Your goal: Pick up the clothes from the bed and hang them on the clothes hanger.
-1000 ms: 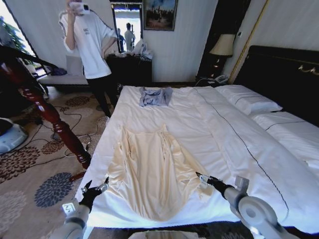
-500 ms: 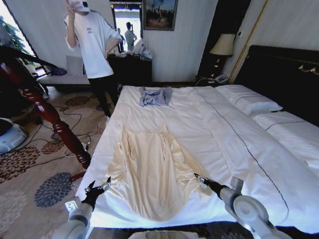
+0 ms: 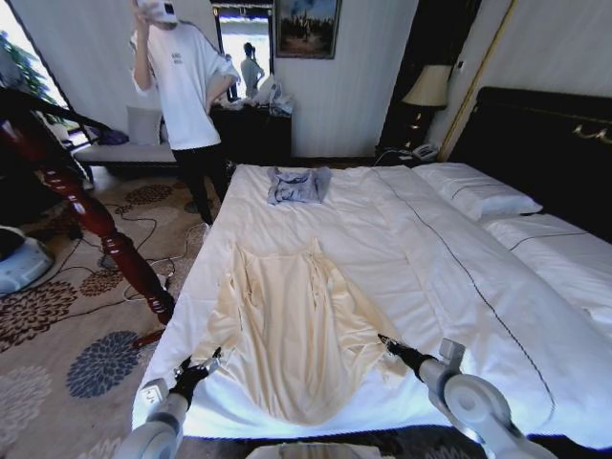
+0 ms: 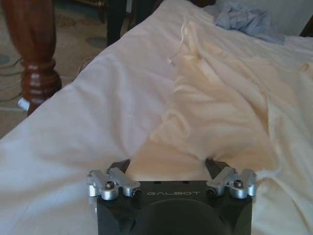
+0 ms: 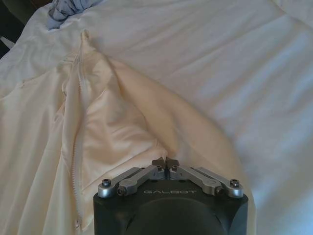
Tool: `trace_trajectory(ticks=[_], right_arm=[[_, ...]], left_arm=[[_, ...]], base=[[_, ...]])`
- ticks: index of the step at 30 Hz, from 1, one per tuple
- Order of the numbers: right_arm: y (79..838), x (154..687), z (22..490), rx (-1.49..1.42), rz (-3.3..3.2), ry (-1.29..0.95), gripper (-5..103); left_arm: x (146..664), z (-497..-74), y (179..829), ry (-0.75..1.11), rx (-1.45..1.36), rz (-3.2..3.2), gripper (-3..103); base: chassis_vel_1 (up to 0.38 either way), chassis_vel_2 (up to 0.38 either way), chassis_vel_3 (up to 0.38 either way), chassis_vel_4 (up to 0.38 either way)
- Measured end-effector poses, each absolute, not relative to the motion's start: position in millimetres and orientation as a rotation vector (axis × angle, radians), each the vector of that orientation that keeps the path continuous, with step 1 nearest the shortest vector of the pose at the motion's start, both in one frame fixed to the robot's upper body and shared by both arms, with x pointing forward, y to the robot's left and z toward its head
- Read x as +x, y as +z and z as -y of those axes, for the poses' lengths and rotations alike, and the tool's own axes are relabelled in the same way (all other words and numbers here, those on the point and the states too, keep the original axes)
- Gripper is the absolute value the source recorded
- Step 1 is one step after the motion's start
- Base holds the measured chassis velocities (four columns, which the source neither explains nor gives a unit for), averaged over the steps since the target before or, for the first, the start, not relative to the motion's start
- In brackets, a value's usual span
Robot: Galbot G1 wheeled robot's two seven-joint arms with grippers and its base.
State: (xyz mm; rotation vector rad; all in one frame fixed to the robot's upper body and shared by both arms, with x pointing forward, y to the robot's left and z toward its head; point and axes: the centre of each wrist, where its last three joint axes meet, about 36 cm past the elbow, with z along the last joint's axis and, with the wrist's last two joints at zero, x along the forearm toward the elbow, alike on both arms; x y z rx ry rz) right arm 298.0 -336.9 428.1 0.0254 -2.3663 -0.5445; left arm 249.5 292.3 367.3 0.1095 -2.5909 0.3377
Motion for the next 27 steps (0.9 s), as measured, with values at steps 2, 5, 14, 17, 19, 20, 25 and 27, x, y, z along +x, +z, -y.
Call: trace_trajectory(ticks=[2, 5, 14, 17, 19, 20, 25, 27], right_arm=[[427, 299, 338, 0.018, 2.372, -0.53, 1], [424, 299, 340, 0.007, 2.373, -0.516, 0], [421, 300, 340, 0.001, 2.371, -0.484, 0], [422, 300, 339, 0.006, 2.372, -0.486, 0], [423, 300, 337, 0.011, 2.374, -0.489, 0], [423, 299, 336, 0.013, 2.374, -0.49, 0], [428, 294, 330, 0.014, 2.376, -0.489, 0], [430, 292, 328, 0.013, 2.376, -0.486, 0]], left_arm=[[254, -291, 368, 0.322, 0.099, 2.609, 84], [257, -290, 369, 0.324, 0.092, 2.613, 72], [236, -292, 362, 0.303, 0.066, 2.564, 40], [232, -291, 362, 0.3, 0.064, 2.565, 29], [232, -292, 364, 0.297, 0.065, 2.572, 19], [232, -292, 365, 0.297, 0.065, 2.575, 19], [236, -294, 375, 0.304, 0.077, 2.606, 2], [237, -294, 379, 0.304, 0.079, 2.618, 2]], base=[[0.0, 0.0, 0.0, 0.0], [0.0, 0.0, 0.0, 0.0], [0.0, 0.0, 0.0, 0.0], [0.0, 0.0, 0.0, 0.0], [0.0, 0.0, 0.0, 0.0], [0.0, 0.0, 0.0, 0.0], [0.0, 0.0, 0.0, 0.0], [0.0, 0.0, 0.0, 0.0]])
